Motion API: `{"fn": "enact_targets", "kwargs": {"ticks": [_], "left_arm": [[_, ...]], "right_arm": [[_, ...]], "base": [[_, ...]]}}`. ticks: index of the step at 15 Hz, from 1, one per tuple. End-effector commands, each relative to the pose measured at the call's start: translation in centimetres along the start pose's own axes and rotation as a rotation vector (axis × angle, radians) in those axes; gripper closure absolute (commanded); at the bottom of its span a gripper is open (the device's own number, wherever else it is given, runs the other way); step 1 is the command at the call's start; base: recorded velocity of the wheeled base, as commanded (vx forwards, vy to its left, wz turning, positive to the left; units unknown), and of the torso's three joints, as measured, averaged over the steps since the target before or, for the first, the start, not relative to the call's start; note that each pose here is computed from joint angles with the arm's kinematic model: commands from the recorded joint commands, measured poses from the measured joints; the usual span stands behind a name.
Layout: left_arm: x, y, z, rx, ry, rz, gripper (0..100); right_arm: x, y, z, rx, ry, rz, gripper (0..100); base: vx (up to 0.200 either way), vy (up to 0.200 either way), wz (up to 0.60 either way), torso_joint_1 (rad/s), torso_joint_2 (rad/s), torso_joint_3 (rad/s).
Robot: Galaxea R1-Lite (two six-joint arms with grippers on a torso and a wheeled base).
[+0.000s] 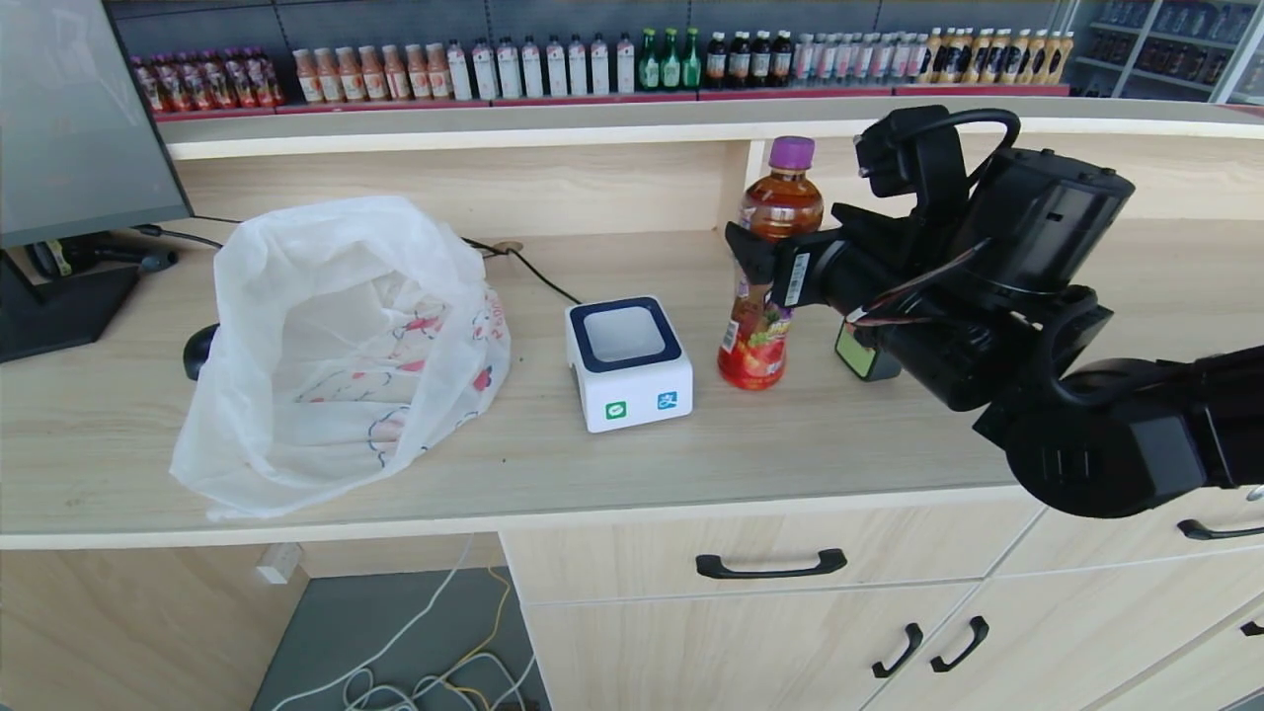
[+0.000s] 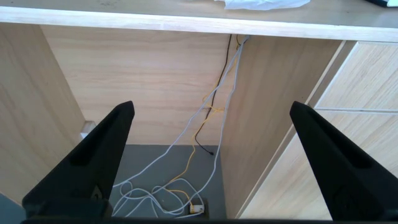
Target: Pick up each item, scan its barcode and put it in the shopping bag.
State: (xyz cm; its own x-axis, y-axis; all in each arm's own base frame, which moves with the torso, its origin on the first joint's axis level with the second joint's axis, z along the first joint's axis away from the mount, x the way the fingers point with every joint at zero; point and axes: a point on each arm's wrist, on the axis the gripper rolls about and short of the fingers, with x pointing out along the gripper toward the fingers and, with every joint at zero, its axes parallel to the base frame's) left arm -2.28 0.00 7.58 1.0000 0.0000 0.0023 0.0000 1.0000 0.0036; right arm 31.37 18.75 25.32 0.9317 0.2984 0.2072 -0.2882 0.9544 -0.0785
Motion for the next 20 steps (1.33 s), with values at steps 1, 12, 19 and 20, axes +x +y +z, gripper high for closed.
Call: {"fn": "enact_targets", "kwargs": {"ticks": [1,12,19,20], "left_arm": [[0.0,0.0,0.0,-0.001,-0.001,0.0,0],[0.0,0.0,0.0,-0.001,-0.001,0.0,0],[0.0,0.0,0.0,-0.001,-0.001,0.0,0],[0.0,0.0,0.0,-0.001,-0.001,0.0,0]], "right_arm": [[0.4,0.3,-0.9,-0.003,0.012,0.002,0],[2.1,1.1,-4.4,0.008,-0.034,-0.026,0],[2.2,1.2,-4.8,0.012,-0.046,-0.027,0],[2.3,1.2,-4.8,0.012,-0.052,-0.028,0]], "base": [[0.0,0.0,0.0,0.0,0.0,0.0],[0.0,0.0,0.0,0.0,0.0,0.0],[0.0,0.0,0.0,0.0,0.0,0.0],[0.0,0.0,0.0,0.0,0.0,0.0]]}}
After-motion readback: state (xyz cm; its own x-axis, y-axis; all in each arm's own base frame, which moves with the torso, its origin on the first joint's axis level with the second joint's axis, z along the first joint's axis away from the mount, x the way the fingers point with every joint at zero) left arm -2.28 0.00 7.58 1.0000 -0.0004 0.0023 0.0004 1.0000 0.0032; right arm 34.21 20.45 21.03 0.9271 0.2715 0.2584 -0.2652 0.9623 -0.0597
